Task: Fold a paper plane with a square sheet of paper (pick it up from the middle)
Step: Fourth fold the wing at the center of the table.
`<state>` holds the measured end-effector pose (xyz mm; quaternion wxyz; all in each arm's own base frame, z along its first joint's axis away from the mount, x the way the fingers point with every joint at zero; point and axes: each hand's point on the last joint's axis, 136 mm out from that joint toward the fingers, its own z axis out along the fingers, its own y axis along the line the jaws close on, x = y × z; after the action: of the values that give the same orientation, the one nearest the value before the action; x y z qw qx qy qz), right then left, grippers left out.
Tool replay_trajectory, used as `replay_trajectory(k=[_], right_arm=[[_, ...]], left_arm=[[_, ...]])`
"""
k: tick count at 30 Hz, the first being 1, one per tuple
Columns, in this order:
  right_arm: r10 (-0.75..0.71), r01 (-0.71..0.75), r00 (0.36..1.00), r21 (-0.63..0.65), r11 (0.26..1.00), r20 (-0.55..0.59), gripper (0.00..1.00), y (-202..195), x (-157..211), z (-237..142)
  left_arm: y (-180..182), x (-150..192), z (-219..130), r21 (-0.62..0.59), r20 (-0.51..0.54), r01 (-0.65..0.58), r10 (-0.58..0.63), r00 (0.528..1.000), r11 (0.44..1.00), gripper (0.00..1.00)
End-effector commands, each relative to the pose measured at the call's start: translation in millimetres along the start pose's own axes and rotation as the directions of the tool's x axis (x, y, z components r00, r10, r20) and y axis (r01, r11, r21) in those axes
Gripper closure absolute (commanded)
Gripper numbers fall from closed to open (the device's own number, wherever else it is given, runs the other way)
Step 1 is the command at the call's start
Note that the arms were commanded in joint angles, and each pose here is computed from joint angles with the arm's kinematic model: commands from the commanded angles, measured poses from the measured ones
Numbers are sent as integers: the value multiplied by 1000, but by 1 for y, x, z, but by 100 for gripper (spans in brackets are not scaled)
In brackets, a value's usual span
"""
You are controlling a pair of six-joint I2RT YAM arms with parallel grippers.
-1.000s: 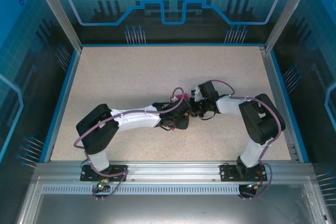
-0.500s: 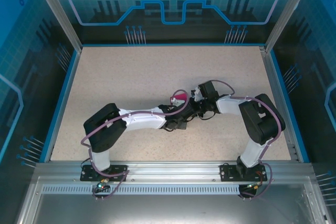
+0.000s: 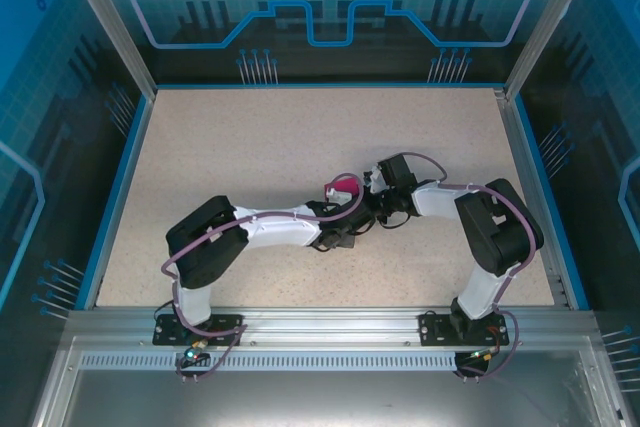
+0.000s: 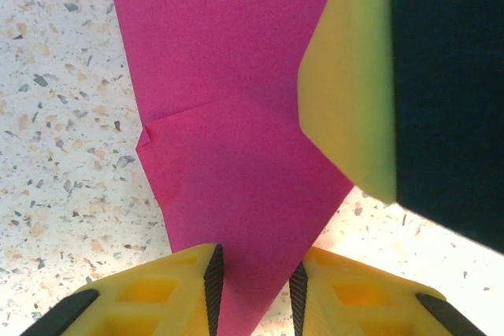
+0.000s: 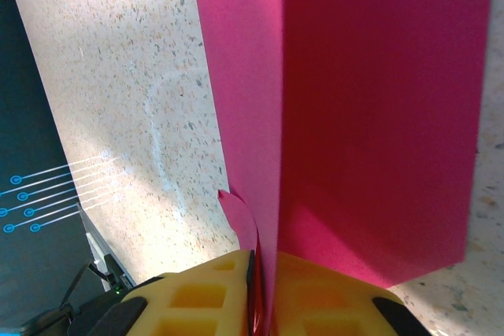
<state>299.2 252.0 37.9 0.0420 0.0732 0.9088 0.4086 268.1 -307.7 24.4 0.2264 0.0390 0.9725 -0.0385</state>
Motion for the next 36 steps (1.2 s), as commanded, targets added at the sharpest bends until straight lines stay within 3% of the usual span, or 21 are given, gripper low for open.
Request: replay_trajectory(k=[1, 13, 20, 27, 33, 36], right_arm=[[-1, 1, 1000, -24, 1000, -17, 87, 9, 0, -1], [-2, 1, 1000, -26, 1000, -22, 86, 10, 1, -3], [-19, 19, 1000, -19, 1000, 2, 77, 15, -2, -16], [-61, 62, 995, -17, 998, 83, 62, 20, -7, -57], [-92, 95, 985, -18, 995, 145, 56, 20, -6, -89], [-116, 121, 983, -30, 992, 139, 57, 24, 0, -92]], left_arm=[[3, -2, -1, -39, 14, -8, 8, 1000, 999, 72], [10, -2, -1, -72, 25, -20, 21, 999, 997, 86], [11, -3, -2, -62, 37, -17, 20, 999, 998, 94], [4, -6, -8, 76, 50, -6, 2, 999, 997, 95], [-1, -3, -12, 261, 30, 14, -23, 999, 965, 95], [0, -2, -14, 346, 11, 33, -39, 999, 938, 94]])
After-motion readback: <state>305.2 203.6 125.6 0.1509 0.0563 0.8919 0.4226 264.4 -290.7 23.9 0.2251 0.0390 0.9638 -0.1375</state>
